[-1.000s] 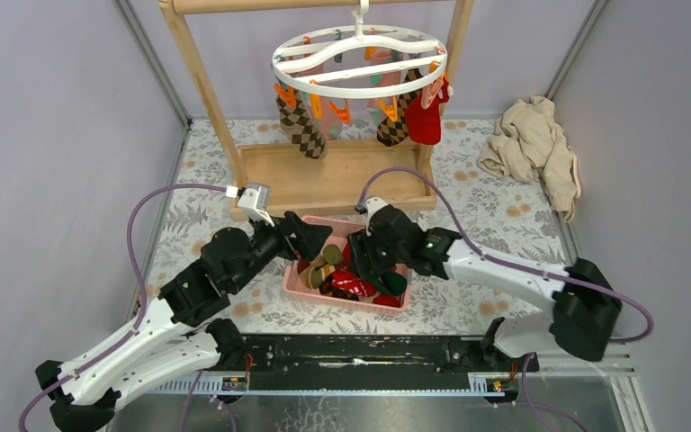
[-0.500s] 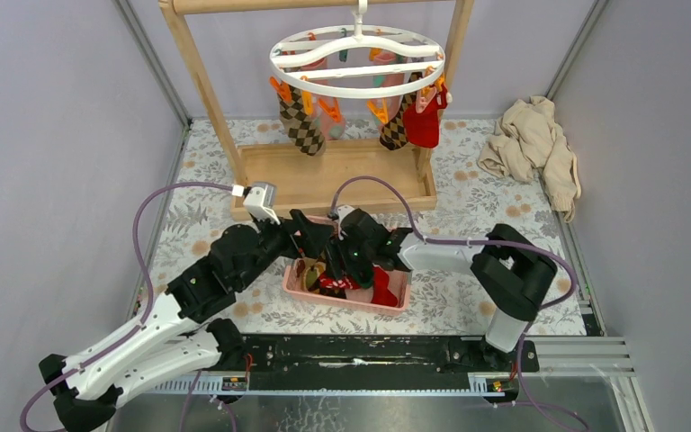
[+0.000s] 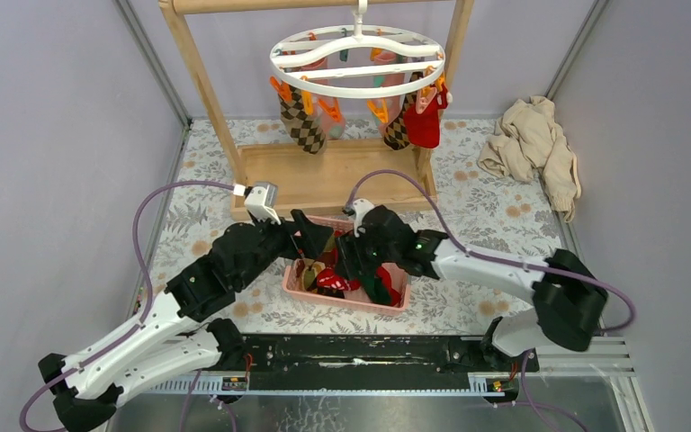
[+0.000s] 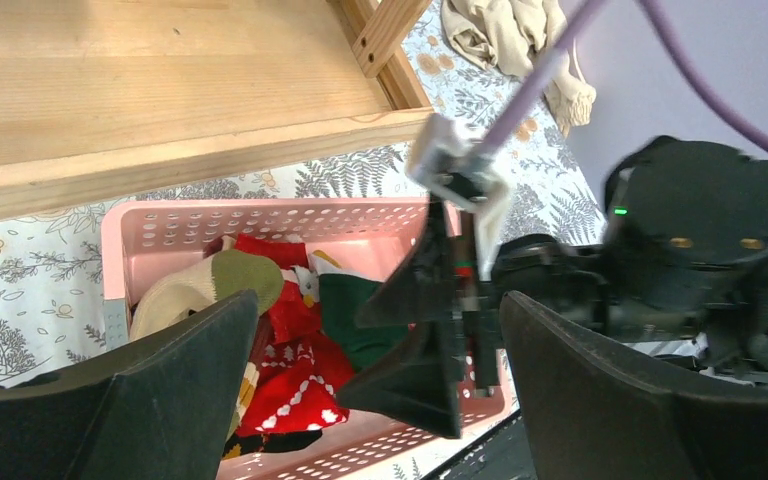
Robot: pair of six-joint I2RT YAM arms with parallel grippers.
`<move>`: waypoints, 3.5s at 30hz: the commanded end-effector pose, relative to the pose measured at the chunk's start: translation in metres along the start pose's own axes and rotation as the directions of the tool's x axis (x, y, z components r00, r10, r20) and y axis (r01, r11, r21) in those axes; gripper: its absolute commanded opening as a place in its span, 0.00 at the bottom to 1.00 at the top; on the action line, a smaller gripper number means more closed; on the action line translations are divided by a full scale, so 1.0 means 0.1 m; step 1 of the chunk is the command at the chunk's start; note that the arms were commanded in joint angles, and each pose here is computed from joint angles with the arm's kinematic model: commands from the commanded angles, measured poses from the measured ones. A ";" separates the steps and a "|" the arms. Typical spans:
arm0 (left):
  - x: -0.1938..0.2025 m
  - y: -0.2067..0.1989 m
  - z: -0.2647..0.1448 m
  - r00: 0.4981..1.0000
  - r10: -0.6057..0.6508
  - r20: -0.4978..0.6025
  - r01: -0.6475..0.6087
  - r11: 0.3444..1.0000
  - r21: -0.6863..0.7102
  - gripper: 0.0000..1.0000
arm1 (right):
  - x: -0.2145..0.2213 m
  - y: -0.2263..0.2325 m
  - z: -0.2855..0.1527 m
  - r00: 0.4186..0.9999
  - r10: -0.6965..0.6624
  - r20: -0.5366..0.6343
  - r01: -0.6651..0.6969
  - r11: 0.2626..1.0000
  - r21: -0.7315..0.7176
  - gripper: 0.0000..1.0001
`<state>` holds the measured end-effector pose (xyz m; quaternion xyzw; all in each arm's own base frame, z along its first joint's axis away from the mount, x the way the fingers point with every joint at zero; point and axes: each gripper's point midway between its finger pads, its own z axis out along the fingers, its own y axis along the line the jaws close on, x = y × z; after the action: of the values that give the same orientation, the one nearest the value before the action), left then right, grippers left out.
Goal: Remove the socks clipped to the hanger
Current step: Place the sock in the bin, then remove the sock from the hanger.
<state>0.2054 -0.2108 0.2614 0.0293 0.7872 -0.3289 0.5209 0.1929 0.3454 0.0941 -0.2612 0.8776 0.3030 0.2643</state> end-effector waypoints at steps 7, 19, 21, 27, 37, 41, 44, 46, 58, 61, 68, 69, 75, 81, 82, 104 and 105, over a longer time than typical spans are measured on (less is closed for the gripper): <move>-0.07 -0.02 -0.08 0.999 -0.035 0.037 0.034 0.999 0.019 0.99 | 0.22 -0.24 -0.36 1.000 -0.008 -0.018 0.010 0.992 0.126 0.77; 0.02 0.01 -0.11 0.999 -0.035 0.007 0.035 0.999 0.016 0.99 | 0.50 -0.55 -0.08 0.996 0.023 -0.090 -0.001 0.971 0.240 0.78; 0.03 0.02 -0.10 0.999 -0.034 0.005 0.034 0.999 0.015 0.99 | 0.47 -0.62 -0.12 0.996 0.005 -0.090 0.021 0.959 0.283 0.78; 0.03 0.00 -0.10 0.999 -0.039 0.001 0.039 0.999 0.021 0.99 | 0.34 -0.86 -0.27 0.994 -0.058 -0.091 0.091 0.903 0.419 0.82; 0.02 0.04 -0.18 0.999 -0.047 0.007 0.046 0.999 0.014 0.99 | -0.38 -0.13 -0.94 0.961 -0.104 0.257 0.072 0.989 0.130 0.87; 0.03 0.05 -0.17 0.999 -0.047 0.009 0.046 0.999 0.011 0.99 | -0.78 -0.08 -1.29 0.934 -0.074 0.351 0.032 0.992 0.124 0.91; 0.04 0.04 -0.15 0.999 -0.050 0.011 0.049 0.999 0.019 0.99 | -1.06 -0.31 -1.45 0.916 -0.015 0.401 -0.042 0.990 0.133 0.90; 0.05 0.03 -0.13 0.999 -0.048 0.009 0.048 0.999 0.020 0.99 | -1.20 -0.48 -1.52 0.901 0.017 0.433 -0.085 0.987 0.139 0.90; 0.06 0.00 -0.10 0.999 -0.040 -0.002 0.040 0.999 0.029 0.99 | -1.85 -1.78 -1.96 0.757 0.138 0.638 -0.324 0.928 0.184 0.90; 0.06 0.01 -0.10 0.999 -0.037 -0.002 0.037 0.999 0.025 0.99 | -2.08 -1.97 -2.08 0.696 0.158 0.701 -0.351 0.926 0.140 0.89; 0.01 0.00 -0.11 0.999 -0.034 0.003 0.034 0.999 0.019 0.99 | -2.55 -2.09 -2.12 0.603 0.109 0.790 -0.284 0.955 0.085 0.85; 0.01 0.00 -0.12 0.999 -0.036 0.003 0.035 0.999 0.017 0.99 | -2.60 -2.11 -2.12 0.591 0.100 0.800 -0.276 0.957 0.085 0.84; 0.02 0.01 -0.13 0.999 -0.040 -0.002 0.040 0.999 0.011 0.99 | -2.79 -2.21 -2.01 0.566 0.101 0.818 -0.256 0.965 0.058 0.83; 0.00 0.03 -0.17 0.999 -0.040 0.001 0.040 0.999 0.001 0.99 | -2.82 -2.25 -1.91 0.573 0.110 0.812 -0.247 0.968 0.043 0.76; 0.00 0.04 -0.16 0.999 -0.040 0.002 0.040 0.999 -0.003 0.99 | -2.82 -2.24 -1.90 0.575 0.114 0.810 -0.241 0.970 0.034 0.72; -0.02 -0.16 0.17 1.000 0.001 -0.030 0.000 1.000 0.026 0.99 | -2.27 -1.63 -1.98 0.620 0.152 0.770 -0.170 0.984 -0.057 0.01; -0.02 -0.18 0.19 1.000 0.001 -0.031 -0.001 1.000 0.029 0.99 | -2.24 -1.57 -1.98 0.628 0.146 0.764 -0.161 0.985 -0.056 0.00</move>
<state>0.2089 -0.2201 0.2379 0.0309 0.8179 -0.3086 0.4846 0.4166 0.1586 0.2720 0.0083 0.7331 0.3839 0.5614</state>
